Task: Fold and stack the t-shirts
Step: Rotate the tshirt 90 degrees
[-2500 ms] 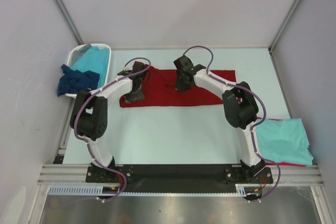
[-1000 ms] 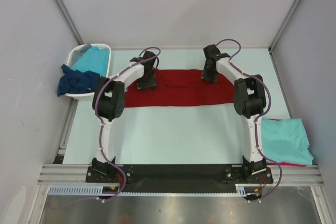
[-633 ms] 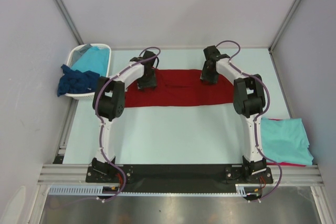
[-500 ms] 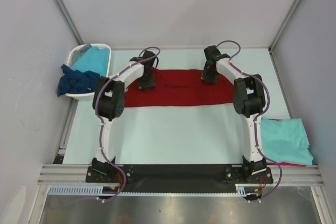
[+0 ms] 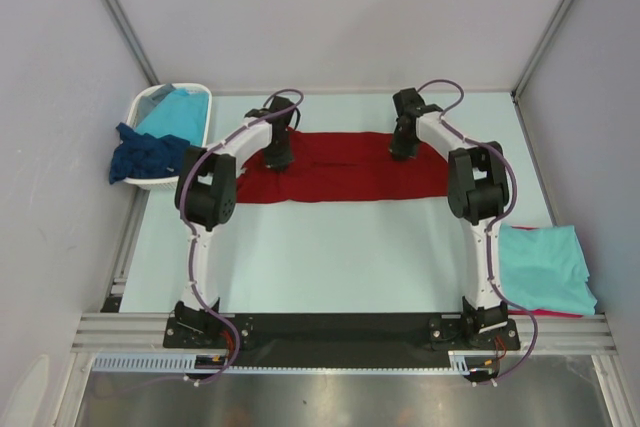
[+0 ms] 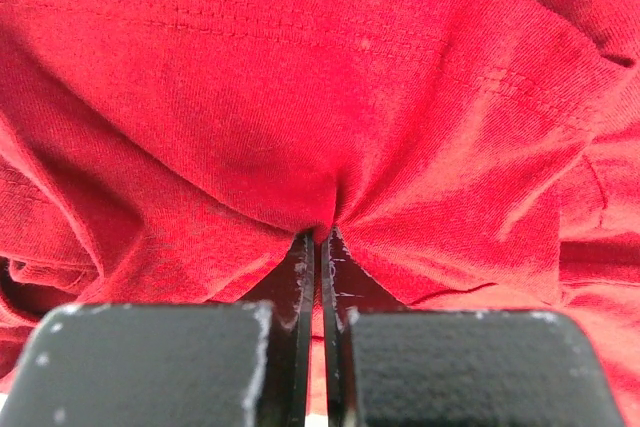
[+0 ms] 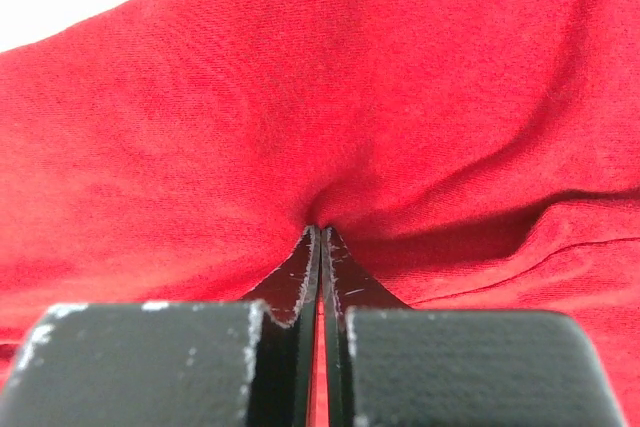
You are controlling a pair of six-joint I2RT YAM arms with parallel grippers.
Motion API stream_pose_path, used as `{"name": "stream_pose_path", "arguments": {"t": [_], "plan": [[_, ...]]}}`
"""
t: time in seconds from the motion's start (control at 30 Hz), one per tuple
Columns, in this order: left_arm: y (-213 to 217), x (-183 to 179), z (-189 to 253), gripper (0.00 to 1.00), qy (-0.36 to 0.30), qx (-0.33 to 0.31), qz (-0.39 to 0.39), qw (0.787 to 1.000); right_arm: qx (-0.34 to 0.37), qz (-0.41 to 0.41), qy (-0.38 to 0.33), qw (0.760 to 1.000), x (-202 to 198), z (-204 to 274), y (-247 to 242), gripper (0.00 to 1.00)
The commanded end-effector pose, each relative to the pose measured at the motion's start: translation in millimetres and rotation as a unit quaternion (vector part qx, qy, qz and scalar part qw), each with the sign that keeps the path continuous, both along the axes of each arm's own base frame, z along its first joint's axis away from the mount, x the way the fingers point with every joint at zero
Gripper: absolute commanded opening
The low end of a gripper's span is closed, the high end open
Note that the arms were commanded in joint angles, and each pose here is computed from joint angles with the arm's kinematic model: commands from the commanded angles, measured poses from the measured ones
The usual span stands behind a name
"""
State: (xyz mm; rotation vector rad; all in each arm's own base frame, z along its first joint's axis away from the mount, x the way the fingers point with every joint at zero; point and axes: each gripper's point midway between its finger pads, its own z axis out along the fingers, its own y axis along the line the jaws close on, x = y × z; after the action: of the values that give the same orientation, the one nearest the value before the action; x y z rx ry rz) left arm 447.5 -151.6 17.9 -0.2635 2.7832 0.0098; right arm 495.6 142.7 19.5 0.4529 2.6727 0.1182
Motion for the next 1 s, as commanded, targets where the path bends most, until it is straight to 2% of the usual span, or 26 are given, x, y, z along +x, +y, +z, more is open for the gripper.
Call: {"name": "stream_pose_path", "arguments": {"t": [0.0,0.53,0.97], "plan": [[-9,-29,-27,0.0,0.051,-0.022,-0.005,0.998,0.046,0.005,0.088,0.995,-52,-51,22,0.0],[-32,-95,-15,0.0,0.056,-0.008,-0.051,0.997,0.038,0.046,0.097,0.994,-132,-32,64,0.0],[-8,-137,-1,0.0,0.048,0.002,-0.025,0.999,-0.01,-0.007,0.087,0.996,-167,-21,24,0.0]]}}
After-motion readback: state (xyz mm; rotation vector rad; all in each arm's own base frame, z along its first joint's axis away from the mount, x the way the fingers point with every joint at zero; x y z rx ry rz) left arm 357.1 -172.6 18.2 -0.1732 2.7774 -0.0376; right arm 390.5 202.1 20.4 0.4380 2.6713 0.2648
